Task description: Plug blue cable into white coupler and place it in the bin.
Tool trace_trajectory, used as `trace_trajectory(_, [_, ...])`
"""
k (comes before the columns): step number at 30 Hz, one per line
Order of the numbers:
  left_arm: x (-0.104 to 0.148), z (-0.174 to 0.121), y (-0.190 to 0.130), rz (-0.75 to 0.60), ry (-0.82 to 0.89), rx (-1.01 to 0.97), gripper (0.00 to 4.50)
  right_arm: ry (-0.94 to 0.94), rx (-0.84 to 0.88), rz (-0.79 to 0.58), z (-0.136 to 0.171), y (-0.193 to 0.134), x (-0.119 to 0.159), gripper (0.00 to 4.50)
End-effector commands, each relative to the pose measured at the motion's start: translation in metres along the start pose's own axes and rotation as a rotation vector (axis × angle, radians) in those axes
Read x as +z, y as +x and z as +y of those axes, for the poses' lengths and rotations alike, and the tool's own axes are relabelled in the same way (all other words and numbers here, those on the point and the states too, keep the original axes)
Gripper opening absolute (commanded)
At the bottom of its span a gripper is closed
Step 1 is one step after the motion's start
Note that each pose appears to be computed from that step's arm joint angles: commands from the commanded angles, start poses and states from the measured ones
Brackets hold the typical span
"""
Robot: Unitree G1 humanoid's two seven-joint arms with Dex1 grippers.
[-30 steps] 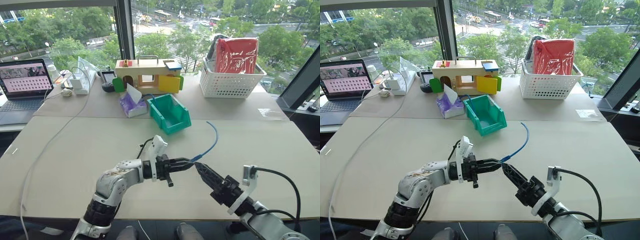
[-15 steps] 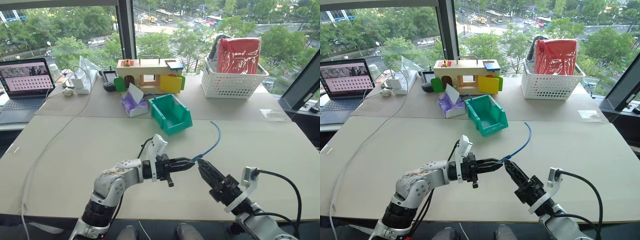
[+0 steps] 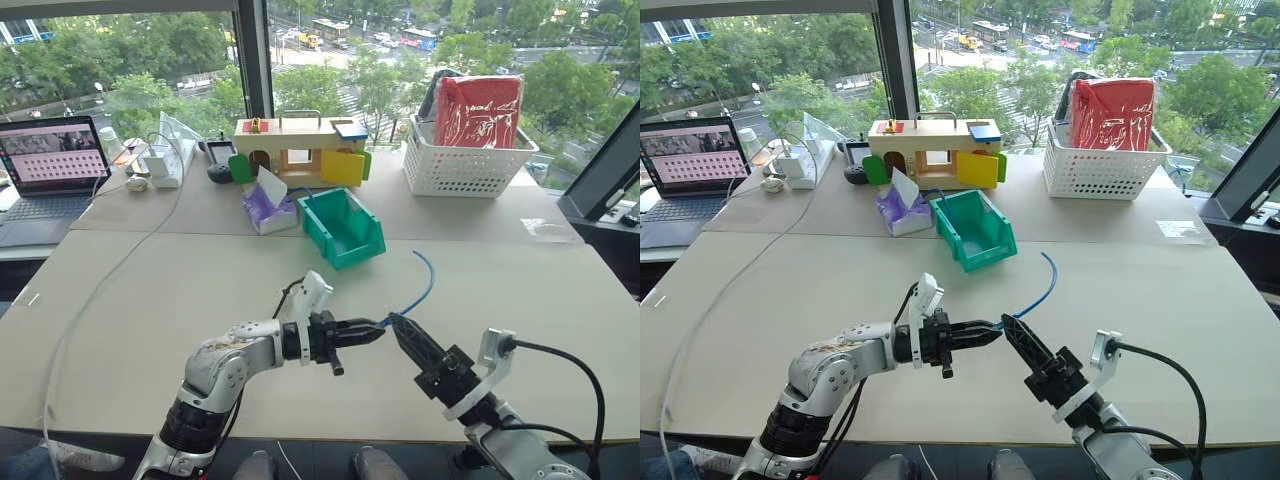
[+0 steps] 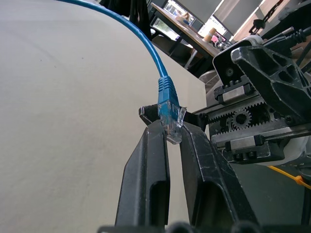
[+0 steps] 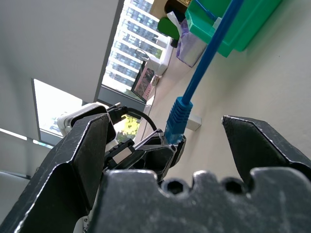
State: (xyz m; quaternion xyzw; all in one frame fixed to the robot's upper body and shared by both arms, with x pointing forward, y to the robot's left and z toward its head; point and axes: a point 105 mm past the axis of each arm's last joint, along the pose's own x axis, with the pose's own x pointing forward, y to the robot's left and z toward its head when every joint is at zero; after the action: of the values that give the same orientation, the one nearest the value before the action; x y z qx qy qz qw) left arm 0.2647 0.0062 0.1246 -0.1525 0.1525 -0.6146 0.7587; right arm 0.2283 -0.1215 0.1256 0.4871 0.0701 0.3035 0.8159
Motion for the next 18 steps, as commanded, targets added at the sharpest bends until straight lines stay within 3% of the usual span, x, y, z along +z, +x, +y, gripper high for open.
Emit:
trace_trajectory(1, [0.006,-0.01,0.004,0.006,0.004,-0.065,0.0,-0.039,0.056,-0.036,0.016,0.005,0.008,4.33])
trace_trajectory(10, [0.005,-0.011,0.005,0.012,-0.009,-0.071,0.0,-0.032,0.069,-0.044,0.035,0.019,0.012,4.33])
trace_trajectory(11, [0.005,-0.011,0.005,0.011,-0.009,-0.072,0.0,-0.029,0.07,-0.044,0.037,0.019,0.013,3.82])
trace_trajectory(13, [0.005,-0.011,0.005,0.01,-0.009,-0.072,0.0,-0.025,0.075,-0.046,0.043,0.021,0.015,3.35])
trace_trajectory(18, [0.006,-0.012,0.006,0.003,-0.01,-0.072,0.0,-0.01,0.068,-0.035,0.049,0.023,0.017,1.64])
